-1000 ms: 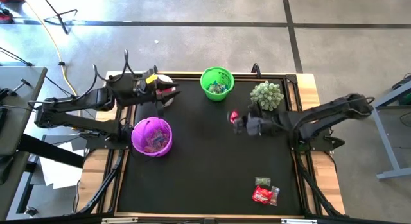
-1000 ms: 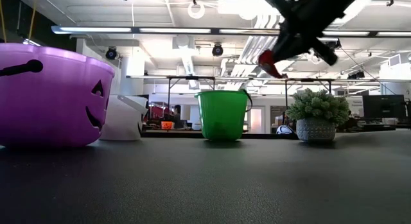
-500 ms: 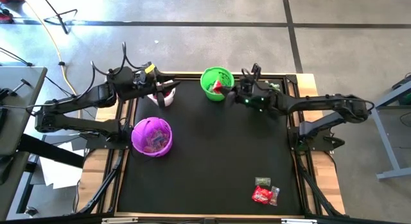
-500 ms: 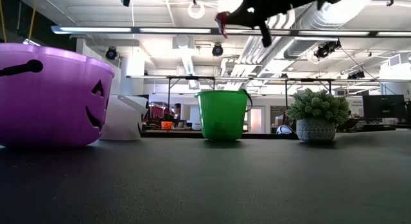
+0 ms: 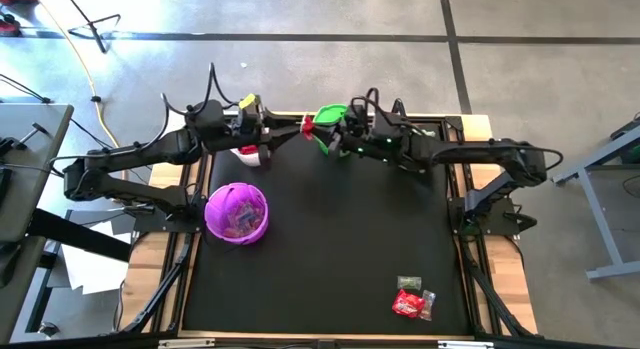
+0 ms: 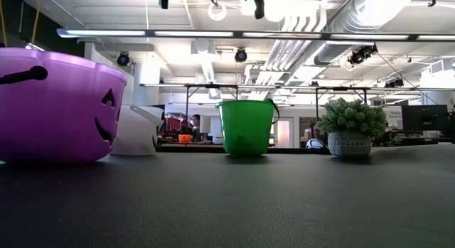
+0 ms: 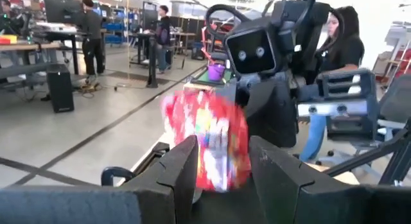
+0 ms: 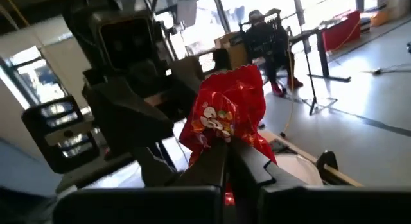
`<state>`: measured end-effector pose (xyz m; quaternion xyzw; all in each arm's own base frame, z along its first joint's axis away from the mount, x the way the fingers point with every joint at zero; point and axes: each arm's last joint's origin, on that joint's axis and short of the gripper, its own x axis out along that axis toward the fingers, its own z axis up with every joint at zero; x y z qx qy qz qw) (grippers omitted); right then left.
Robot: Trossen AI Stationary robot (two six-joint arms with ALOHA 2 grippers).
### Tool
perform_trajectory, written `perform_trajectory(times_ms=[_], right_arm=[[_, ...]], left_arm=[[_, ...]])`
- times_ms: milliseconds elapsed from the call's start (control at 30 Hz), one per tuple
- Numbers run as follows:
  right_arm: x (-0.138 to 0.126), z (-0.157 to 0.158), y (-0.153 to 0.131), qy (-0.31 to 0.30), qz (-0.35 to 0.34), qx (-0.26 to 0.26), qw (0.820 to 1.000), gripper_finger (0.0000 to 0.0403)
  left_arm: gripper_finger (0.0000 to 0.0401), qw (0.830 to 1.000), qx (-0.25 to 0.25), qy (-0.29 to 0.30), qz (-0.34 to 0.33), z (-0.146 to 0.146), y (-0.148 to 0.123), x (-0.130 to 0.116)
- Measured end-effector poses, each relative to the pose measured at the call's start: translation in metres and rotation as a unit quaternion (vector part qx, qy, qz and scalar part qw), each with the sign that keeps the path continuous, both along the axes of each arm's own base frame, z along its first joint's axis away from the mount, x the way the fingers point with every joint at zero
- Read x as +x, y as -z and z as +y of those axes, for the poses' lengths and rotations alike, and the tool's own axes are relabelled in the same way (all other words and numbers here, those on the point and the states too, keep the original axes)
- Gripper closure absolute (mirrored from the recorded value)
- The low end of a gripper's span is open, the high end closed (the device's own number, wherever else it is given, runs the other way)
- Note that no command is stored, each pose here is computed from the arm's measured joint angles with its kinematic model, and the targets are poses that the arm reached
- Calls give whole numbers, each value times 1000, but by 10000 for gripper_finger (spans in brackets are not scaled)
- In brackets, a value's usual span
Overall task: Sort candy
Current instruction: Put the red candy into the white bucket
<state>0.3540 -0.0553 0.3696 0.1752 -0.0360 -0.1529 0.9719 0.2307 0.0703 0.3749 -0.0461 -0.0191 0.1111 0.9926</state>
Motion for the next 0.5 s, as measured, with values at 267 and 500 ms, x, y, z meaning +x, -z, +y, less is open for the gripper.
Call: perform_trajectory(times_ms=[267, 500], right_arm=[[8, 7, -6, -28, 19, -16, 999, 399], [8, 7, -7, -30, 17, -20, 999, 399]], left_arm=[[272, 1000, 20, 0, 4, 0, 1, 2], [272, 1000, 24, -2, -11, 1, -1, 4]])
